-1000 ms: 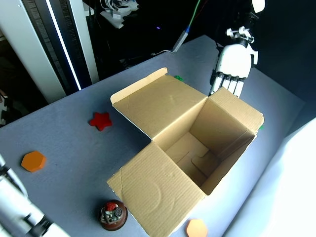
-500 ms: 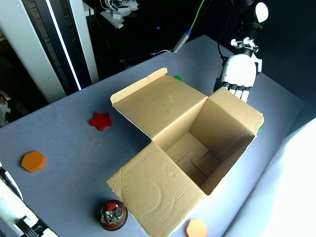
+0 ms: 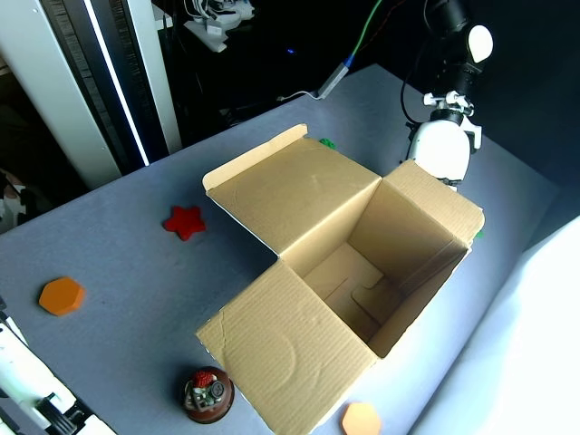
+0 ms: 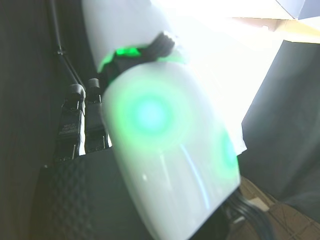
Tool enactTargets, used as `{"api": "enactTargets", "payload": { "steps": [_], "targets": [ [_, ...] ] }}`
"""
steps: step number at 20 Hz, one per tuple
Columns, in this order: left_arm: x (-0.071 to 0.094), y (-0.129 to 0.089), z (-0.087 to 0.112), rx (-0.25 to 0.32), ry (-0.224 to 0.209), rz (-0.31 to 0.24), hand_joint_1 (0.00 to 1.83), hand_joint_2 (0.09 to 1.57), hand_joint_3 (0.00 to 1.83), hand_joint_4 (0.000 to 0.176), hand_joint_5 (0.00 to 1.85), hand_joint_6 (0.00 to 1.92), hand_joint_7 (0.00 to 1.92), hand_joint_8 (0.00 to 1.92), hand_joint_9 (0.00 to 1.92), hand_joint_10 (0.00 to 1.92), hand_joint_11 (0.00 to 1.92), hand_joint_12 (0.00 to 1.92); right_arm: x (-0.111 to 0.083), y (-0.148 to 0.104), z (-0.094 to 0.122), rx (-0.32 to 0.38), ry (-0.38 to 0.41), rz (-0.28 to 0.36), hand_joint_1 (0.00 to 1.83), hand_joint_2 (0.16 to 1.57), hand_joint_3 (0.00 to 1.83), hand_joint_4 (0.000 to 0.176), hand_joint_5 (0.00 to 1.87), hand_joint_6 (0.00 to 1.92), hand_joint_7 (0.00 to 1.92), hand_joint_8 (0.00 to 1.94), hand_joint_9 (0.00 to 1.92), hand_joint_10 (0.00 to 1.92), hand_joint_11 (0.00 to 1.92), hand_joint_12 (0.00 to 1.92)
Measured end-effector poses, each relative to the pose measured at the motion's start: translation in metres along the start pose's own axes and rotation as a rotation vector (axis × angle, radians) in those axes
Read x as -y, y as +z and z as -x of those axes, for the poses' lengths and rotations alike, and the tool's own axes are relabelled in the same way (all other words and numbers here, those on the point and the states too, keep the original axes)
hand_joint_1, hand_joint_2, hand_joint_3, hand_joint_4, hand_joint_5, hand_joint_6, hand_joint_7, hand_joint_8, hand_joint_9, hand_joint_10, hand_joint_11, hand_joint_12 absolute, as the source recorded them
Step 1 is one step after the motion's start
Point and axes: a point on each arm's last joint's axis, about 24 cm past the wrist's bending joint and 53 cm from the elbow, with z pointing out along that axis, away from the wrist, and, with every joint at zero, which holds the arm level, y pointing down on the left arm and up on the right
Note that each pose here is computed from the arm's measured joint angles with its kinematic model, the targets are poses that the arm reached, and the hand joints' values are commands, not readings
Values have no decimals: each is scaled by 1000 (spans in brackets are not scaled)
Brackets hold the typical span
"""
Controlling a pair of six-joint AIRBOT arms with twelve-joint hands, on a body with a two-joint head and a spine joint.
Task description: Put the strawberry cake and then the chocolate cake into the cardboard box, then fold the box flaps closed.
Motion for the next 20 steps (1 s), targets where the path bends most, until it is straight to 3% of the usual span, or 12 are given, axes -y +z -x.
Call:
{"api": "enactTargets", "payload": {
  "steps": [3,6,7,10,12,14,16,18,20],
  "targets": [
    [-3,5,2,4,1,6,1321,964,0,62,126,2,142,2,113,2,0,428,-2,0,-2,-4,2,5,1413,984,0,33,0,0,6,2,3,1,0,0],
    [-5,9,6,10,7,9,1290,967,0,60,99,0,118,0,102,1,0,376,-5,0,-4,-9,0,10,1416,992,1,18,20,8,18,6,0,0,0,0],
    [-6,10,5,8,9,14,1287,962,0,54,109,3,120,1,101,1,0,395,-5,0,-4,-9,-4,10,1404,990,0,6,50,19,31,10,10,4,14,7],
    [-6,11,4,5,11,16,1262,955,0,39,131,6,139,5,146,12,0,541,-6,0,-6,-18,-15,14,1402,1008,9,4,46,13,36,9,19,6,0,0],
    [-6,13,4,4,12,15,1286,948,0,41,146,8,149,5,188,18,0,588,-4,-1,-16,-53,-27,15,1393,1004,7,10,9,0,0,0,0,0,0,0],
    [-7,13,2,-3,20,19,1310,945,0,33,155,4,136,1,194,8,0,536,-6,-2,-30,-110,4,20,1343,1016,12,17,0,0,0,0,0,0,0,0],
    [-7,13,2,-4,24,19,1320,941,0,32,161,3,158,6,222,11,0,587,-12,-5,-48,-189,12,48,1394,1010,8,31,0,0,0,0,0,0,3,2],
    [-8,13,1,-6,25,21,1312,946,0,36,166,3,139,0,203,1,0,582,-20,-10,-65,-265,15,81,1345,1028,16,19,0,0,0,0,0,0,10,7],
    [-9,13,0,-8,26,22,1316,951,1,38,178,5,147,3,212,4,0,590,-23,-12,-73,-301,29,91,1331,1025,14,21,0,0,0,0,0,0,31,19]
  ]
}}
